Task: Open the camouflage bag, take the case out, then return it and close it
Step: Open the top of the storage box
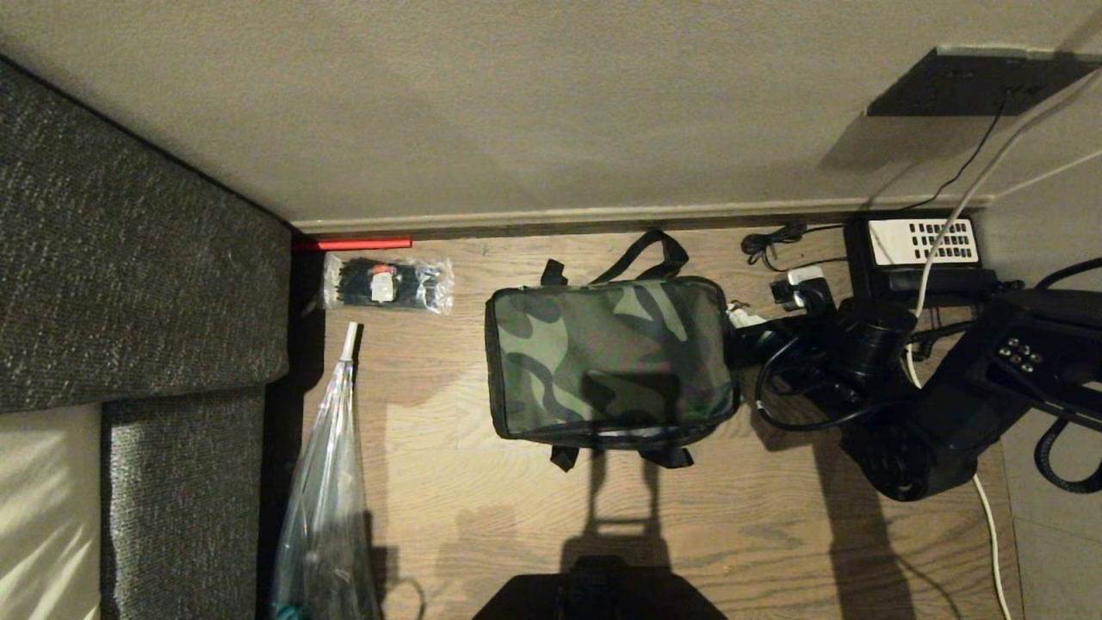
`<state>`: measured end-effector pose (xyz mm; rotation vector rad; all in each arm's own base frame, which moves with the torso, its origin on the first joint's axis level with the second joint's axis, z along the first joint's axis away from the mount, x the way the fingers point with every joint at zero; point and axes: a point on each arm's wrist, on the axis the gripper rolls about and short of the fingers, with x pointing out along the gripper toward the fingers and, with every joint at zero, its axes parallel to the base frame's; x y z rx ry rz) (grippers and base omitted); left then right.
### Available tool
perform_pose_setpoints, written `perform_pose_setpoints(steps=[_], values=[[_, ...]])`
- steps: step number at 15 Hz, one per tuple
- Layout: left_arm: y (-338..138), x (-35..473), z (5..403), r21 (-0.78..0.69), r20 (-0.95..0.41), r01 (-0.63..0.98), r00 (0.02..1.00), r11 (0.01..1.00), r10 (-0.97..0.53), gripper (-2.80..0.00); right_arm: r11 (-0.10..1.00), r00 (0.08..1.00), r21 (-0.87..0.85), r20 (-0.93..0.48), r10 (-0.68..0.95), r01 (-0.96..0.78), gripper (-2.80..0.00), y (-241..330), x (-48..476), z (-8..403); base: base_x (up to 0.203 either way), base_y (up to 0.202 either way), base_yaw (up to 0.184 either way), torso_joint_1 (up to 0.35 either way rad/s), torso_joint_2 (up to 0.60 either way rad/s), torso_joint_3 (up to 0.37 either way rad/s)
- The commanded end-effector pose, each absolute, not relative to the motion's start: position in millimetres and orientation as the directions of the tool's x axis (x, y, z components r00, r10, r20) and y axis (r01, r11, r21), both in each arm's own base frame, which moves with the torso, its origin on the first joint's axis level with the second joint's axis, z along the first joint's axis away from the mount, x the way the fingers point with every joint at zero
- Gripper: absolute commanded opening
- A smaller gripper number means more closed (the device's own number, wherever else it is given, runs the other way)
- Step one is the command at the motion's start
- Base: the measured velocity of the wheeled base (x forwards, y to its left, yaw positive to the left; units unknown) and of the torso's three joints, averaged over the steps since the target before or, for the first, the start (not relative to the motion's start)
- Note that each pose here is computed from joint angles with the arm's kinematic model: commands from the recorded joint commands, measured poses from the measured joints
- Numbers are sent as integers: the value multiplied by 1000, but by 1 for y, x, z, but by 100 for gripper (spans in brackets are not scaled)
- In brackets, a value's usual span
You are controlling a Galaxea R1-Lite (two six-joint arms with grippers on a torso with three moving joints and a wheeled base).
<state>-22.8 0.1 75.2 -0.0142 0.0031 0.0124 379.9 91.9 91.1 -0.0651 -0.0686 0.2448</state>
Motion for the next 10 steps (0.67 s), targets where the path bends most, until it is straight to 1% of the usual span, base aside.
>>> perform_pose_setpoints(steps=[1, 3, 6, 10], values=[[0, -23, 74, -14, -6, -14, 1000, 1000, 14, -280, 968, 966, -72, 86, 246, -240, -280, 89, 381, 97, 0, 0, 0, 0, 0, 0], [0, -23, 74, -14, -6, -12, 1000, 1000, 12, -280, 968, 967, -66, 64, 246, -242, -280, 87, 379, 93, 0, 0, 0, 0, 0, 0], [0, -23, 74, -14, -6, -12, 1000, 1000, 12, -280, 968, 967, 8, 49, 249, -249, -280, 88, 379, 92, 0, 0, 0, 0, 0, 0], [0, -23, 74, -14, -6, -12, 1000, 1000, 12, -280, 966, 968, 64, 15, 249, -249, -280, 88, 379, 88, 0, 0, 0, 0, 0, 0]])
